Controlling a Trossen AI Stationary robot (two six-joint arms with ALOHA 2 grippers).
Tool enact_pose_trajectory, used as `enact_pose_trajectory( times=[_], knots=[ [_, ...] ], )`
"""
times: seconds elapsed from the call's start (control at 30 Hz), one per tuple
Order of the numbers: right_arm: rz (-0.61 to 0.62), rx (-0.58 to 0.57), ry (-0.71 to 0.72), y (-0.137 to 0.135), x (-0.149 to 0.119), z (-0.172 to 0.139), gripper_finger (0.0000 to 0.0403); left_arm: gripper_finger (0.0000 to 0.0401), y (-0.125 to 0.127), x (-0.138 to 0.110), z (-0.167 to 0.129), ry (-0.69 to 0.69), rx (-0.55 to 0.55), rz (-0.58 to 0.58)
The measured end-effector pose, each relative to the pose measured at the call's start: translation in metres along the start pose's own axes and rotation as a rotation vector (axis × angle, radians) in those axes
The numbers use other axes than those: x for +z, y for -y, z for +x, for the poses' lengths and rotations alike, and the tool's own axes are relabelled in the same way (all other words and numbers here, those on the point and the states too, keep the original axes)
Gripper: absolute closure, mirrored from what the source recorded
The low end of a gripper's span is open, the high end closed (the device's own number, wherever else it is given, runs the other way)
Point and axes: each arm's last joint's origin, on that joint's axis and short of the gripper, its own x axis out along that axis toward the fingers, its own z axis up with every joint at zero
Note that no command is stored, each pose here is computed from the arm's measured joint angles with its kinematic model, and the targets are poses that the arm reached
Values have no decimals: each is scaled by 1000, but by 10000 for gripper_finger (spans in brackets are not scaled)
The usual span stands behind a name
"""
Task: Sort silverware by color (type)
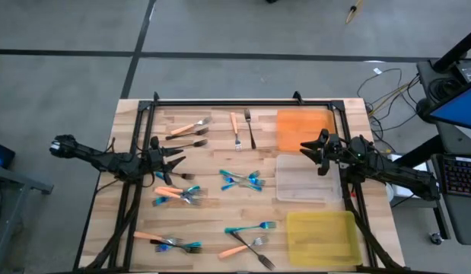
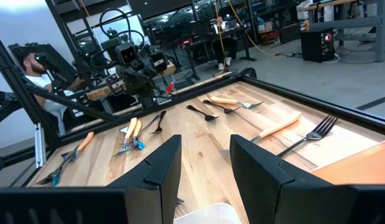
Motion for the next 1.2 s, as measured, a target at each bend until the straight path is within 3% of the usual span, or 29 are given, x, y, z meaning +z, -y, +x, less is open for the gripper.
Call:
enact_pose_trajectory(
  times=[0.9,1.03,1.2],
  knots=[
    [-33,-17,44,0,4,0,275,298,0,0,0,0,0,0],
    [65,-8,66,-1,6,0,275,298,0,0,0,0,0,0],
    [97,21,139,-3,13,-1,275,298,0,0,0,0,0,0]
  ],
)
